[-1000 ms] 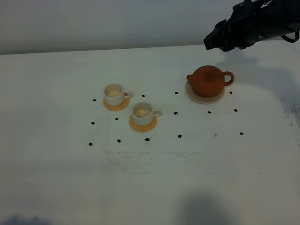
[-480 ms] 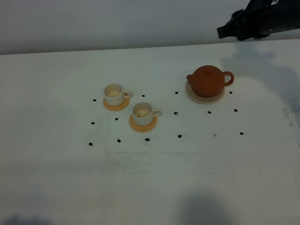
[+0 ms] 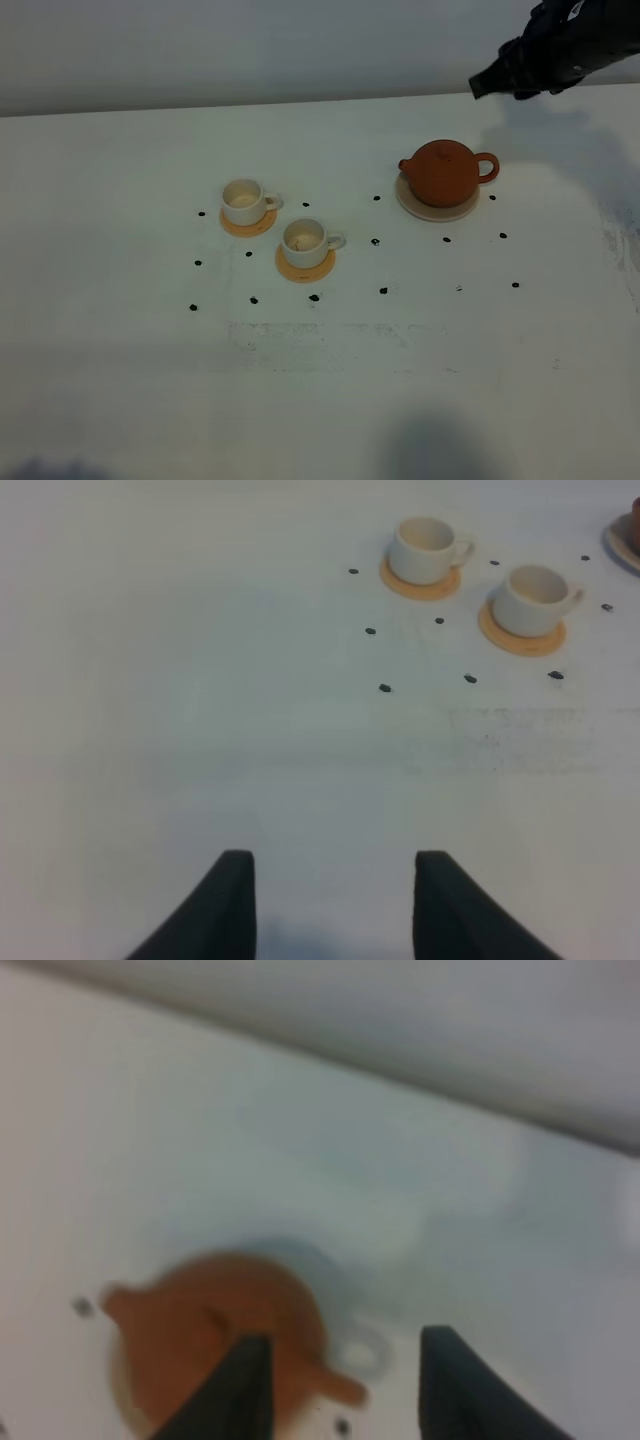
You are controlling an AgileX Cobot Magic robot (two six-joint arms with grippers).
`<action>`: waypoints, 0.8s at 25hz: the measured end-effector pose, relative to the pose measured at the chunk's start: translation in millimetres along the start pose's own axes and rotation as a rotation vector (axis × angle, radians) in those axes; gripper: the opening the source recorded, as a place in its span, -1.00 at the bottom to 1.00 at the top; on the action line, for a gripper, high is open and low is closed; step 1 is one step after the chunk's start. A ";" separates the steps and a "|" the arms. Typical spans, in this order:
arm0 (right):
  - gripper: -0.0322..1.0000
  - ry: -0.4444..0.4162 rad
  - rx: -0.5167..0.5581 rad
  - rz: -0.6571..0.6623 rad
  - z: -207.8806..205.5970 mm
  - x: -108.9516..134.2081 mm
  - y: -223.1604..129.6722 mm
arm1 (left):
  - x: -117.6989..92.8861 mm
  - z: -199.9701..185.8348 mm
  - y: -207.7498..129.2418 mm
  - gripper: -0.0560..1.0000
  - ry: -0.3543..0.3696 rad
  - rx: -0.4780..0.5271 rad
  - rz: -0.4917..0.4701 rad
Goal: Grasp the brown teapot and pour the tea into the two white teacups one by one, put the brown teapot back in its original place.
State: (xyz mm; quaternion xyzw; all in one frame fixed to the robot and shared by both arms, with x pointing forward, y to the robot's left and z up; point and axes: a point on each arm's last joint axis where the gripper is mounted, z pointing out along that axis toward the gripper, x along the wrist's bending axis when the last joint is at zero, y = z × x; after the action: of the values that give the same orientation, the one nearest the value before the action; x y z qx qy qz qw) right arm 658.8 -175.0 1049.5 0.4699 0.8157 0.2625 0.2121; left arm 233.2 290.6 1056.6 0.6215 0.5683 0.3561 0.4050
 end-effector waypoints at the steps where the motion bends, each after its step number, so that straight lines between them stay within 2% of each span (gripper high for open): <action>1: -0.28 -0.002 0.018 -0.028 0.7 0.4 -0.3 | 0.0 0.0 0.0 -0.09 0.000 0.000 0.000; 5: -0.28 -0.002 0.020 -0.072 0.9 2.5 1.2 | 0.0 0.0 0.0 -0.09 0.000 0.000 0.000; 13: -0.28 -0.017 -0.049 0.060 14.7 -0.5 4.9 | 0.0 0.0 0.0 -0.09 0.000 0.000 0.000; 20: -0.28 -0.002 -0.016 0.143 51.4 -6.3 -6.4 | 0.0 0.0 0.0 -0.09 0.000 0.000 0.000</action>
State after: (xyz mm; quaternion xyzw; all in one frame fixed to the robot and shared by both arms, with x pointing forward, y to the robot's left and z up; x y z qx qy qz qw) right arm 688.0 -171.5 1006.4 0.5257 0.7776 0.2829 0.1973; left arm 233.2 290.6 1056.6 0.6215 0.5683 0.3561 0.4050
